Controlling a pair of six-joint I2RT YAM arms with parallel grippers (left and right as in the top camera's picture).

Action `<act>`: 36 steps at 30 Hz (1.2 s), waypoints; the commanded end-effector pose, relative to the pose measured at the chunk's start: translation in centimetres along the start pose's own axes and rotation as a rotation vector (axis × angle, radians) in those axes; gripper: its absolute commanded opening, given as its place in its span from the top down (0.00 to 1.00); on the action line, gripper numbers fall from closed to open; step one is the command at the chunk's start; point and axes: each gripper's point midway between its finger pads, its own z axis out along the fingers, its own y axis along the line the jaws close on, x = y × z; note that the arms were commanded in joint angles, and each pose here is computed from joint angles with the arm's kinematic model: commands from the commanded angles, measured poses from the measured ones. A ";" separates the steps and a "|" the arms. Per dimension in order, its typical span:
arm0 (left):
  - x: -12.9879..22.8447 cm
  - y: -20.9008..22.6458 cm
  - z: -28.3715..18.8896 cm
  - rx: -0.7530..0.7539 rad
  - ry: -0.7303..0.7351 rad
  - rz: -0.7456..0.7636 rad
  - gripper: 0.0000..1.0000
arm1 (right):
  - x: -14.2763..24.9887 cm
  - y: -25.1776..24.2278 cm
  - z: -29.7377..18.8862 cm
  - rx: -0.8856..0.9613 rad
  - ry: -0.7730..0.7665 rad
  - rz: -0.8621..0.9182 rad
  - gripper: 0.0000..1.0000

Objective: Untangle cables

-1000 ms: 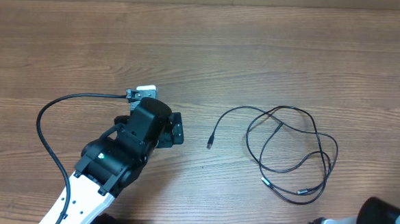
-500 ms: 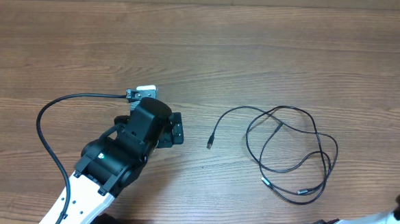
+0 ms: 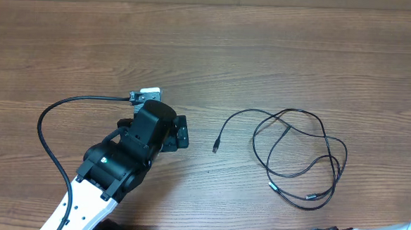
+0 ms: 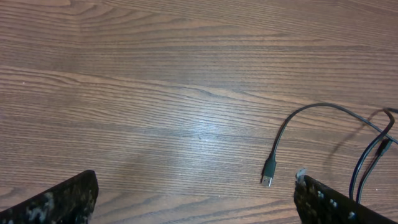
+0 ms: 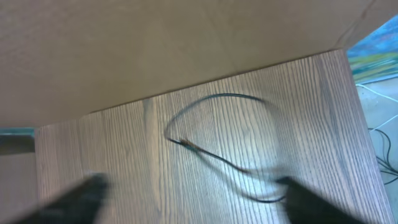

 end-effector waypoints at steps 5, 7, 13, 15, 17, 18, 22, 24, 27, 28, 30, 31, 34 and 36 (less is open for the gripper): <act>-0.5 0.2 -0.1 -0.014 -0.014 0.015 0.00 | 1.0 0.7 -0.8 -0.053 0.049 -0.002 0.00; -0.5 0.2 -0.1 -0.014 -0.014 0.015 0.00 | 1.6 1.1 -0.9 -0.078 0.076 -0.032 0.00; -0.5 0.2 -0.1 -0.014 -0.014 0.015 0.00 | 4.9 4.2 -1.8 -0.293 0.221 -0.271 0.00; -0.5 0.2 -0.1 -0.015 -0.015 0.015 0.00 | 6.4 5.4 -2.1 -0.366 0.268 -0.355 0.00; -0.5 0.2 -0.1 -0.015 -0.015 0.015 0.00 | 8.0 6.4 -2.1 -0.417 0.308 -0.429 0.00; -0.5 0.2 -0.1 -0.014 -0.014 0.015 0.00 | 9.6 7.1 -2.1 -0.450 0.346 -0.495 0.00; -0.5 0.2 -0.1 -0.014 -0.014 0.015 0.00 | 15.6 9.3 -2.5 -0.534 0.465 -0.723 0.00; -0.5 0.2 -0.1 -0.015 -0.015 0.015 0.00 | 18.4 10.0 -2.8 -0.553 0.511 -0.818 0.00; -0.5 0.2 -0.1 -0.014 -0.014 0.015 0.00 | 23.1 11.1 -3.5 -0.591 0.581 -0.972 0.00; -0.5 0.2 -0.1 -0.015 -0.015 0.015 0.00 | 24.3 11.3 -3.7 -0.597 0.598 -1.005 0.00; -0.5 0.2 -0.1 -0.014 -0.014 0.015 0.00 | 26.8 11.6 -4.0 -0.608 0.636 -1.071 0.00; -0.5 0.2 -0.1 -0.014 -0.014 0.015 0.00 | 27.9 11.7 -4.2 -0.613 0.655 -1.099 0.00; -0.5 0.2 -0.1 -0.014 -0.014 0.015 0.00 | 31.8 11.3 -4.3 -0.575 0.711 -1.194 0.00; -0.5 0.2 -0.1 -0.014 -0.014 0.014 0.00 | 34.8 10.9 -3.9 -0.544 0.744 -1.274 0.00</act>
